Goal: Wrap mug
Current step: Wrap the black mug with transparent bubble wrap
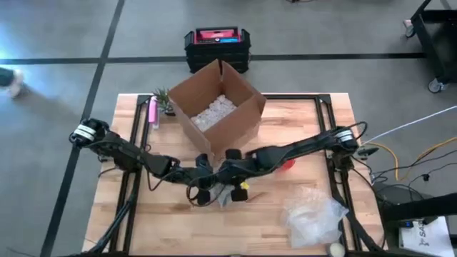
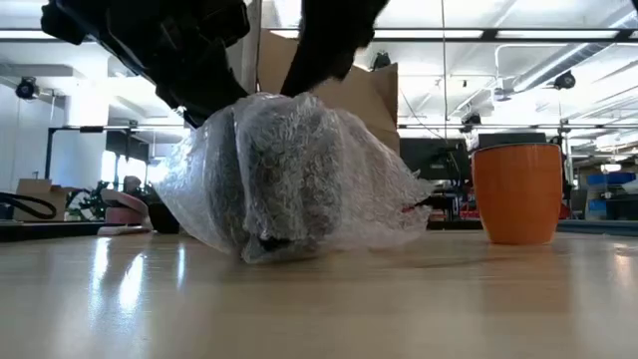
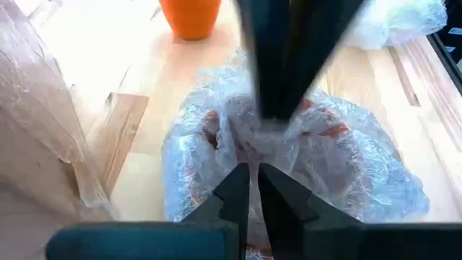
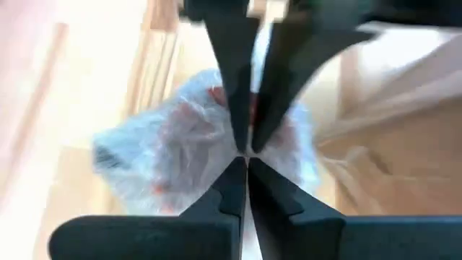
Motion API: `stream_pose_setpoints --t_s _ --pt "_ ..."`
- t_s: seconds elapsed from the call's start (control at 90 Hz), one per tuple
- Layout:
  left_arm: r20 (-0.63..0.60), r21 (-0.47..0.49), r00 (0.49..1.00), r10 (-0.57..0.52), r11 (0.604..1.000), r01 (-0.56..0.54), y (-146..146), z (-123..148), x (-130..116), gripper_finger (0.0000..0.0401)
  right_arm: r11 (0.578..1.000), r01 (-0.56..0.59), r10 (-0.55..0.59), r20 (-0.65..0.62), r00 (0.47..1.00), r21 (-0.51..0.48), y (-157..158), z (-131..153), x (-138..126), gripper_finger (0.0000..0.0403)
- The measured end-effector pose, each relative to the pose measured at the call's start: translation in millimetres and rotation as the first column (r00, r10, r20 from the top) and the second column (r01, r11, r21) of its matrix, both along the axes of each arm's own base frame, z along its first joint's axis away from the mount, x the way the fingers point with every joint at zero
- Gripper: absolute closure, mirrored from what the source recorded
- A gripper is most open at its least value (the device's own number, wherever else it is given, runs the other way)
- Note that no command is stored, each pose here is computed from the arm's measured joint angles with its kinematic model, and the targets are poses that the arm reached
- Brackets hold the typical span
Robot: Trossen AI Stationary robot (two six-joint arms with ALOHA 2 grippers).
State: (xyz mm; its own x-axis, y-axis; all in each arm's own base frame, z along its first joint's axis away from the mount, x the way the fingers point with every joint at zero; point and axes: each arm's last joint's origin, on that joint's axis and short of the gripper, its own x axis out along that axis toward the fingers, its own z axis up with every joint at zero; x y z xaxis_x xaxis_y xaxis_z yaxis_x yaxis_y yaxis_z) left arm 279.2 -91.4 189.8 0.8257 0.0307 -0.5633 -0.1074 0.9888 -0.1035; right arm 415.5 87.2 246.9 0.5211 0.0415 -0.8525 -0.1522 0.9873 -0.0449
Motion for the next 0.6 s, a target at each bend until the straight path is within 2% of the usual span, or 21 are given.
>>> stream_pose_setpoints --t_s 0.067,0.144,0.3,0.6 --pt "0.002 -0.001 1.000 -0.001 1.000 0.001 0.1 0.9 -0.5 0.0381 1.000 0.007 -0.007 0.006 1.000 0.003 -1.0 8.1 -4.6 0.0401" --pt "0.003 -0.002 1.000 -0.002 1.000 0.002 0.1 1.0 -0.6 0.0381 1.000 0.020 -0.020 -0.026 0.999 0.006 -1.7 4.2 -8.0 0.0401" --pt "0.006 -0.004 1.000 -0.003 1.000 0.003 0.1 1.6 -0.8 0.0381 1.000 0.015 -0.015 -0.106 0.994 0.004 -0.4 -29.7 -4.2 0.0401" --pt "0.022 -0.014 1.000 -0.009 1.000 0.010 -0.3 4.1 -0.9 0.0381 0.999 -0.018 0.023 -0.108 0.994 0.049 6.1 -79.0 20.5 0.0401"
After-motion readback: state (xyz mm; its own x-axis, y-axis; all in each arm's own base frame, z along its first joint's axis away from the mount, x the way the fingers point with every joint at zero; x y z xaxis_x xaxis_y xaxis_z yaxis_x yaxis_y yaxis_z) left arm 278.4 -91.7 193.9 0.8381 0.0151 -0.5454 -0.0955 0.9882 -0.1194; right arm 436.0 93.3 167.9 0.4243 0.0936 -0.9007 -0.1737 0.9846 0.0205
